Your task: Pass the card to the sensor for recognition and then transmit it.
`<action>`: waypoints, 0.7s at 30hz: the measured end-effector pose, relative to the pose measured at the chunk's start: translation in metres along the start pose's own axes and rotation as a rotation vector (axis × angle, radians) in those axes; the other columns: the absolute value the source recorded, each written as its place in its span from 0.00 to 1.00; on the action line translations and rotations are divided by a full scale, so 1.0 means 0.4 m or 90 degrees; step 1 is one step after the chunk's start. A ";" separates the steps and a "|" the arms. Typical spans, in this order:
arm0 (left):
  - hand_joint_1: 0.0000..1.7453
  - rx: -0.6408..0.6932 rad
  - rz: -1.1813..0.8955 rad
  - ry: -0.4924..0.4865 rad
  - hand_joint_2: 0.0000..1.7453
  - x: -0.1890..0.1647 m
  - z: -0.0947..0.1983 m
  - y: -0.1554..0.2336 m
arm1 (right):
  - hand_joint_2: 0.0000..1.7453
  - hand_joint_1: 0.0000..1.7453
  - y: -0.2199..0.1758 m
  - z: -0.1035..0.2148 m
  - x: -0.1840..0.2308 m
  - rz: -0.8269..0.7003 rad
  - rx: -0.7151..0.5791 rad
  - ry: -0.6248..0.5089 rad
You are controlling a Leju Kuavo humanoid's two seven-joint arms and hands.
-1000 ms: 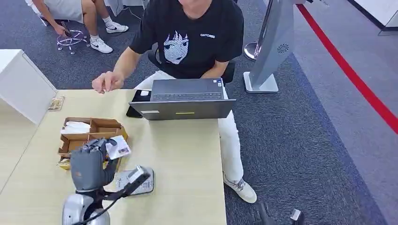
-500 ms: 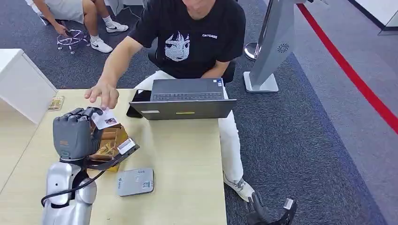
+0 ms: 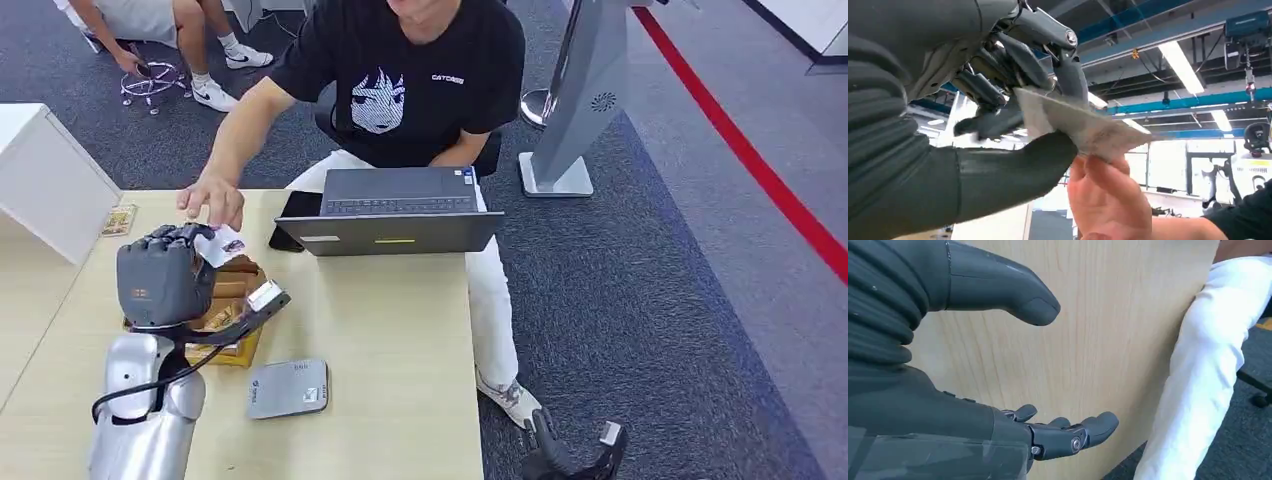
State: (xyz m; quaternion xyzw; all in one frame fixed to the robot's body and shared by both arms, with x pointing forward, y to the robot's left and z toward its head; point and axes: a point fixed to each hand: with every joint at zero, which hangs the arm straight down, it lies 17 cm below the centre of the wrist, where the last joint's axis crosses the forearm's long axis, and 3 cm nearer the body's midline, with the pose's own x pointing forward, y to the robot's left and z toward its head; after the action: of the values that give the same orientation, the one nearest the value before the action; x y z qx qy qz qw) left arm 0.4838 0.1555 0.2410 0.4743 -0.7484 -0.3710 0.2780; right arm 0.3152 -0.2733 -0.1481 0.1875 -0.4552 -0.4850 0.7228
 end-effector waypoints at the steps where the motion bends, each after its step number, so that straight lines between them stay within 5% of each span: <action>1: 0.00 0.000 0.006 -0.001 1.00 0.002 0.005 -0.002 | 1.00 0.00 -0.001 0.000 0.001 -0.001 0.000 -0.001; 12: 0.00 -0.040 0.098 -0.002 1.00 0.037 0.124 -0.031 | 1.00 0.00 -0.041 0.026 0.012 -0.022 -0.014 -0.026; 21: 0.00 -0.223 0.046 0.035 1.00 -0.041 0.359 -0.174 | 1.00 0.00 -0.100 0.053 0.041 -0.044 -0.035 -0.055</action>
State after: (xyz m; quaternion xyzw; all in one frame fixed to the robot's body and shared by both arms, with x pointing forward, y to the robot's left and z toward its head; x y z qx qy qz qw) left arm 0.4152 0.1934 0.1010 0.4011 -0.6812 -0.4721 0.3901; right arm 0.2782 -0.3024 -0.1580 0.1621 -0.4658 -0.5295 0.6903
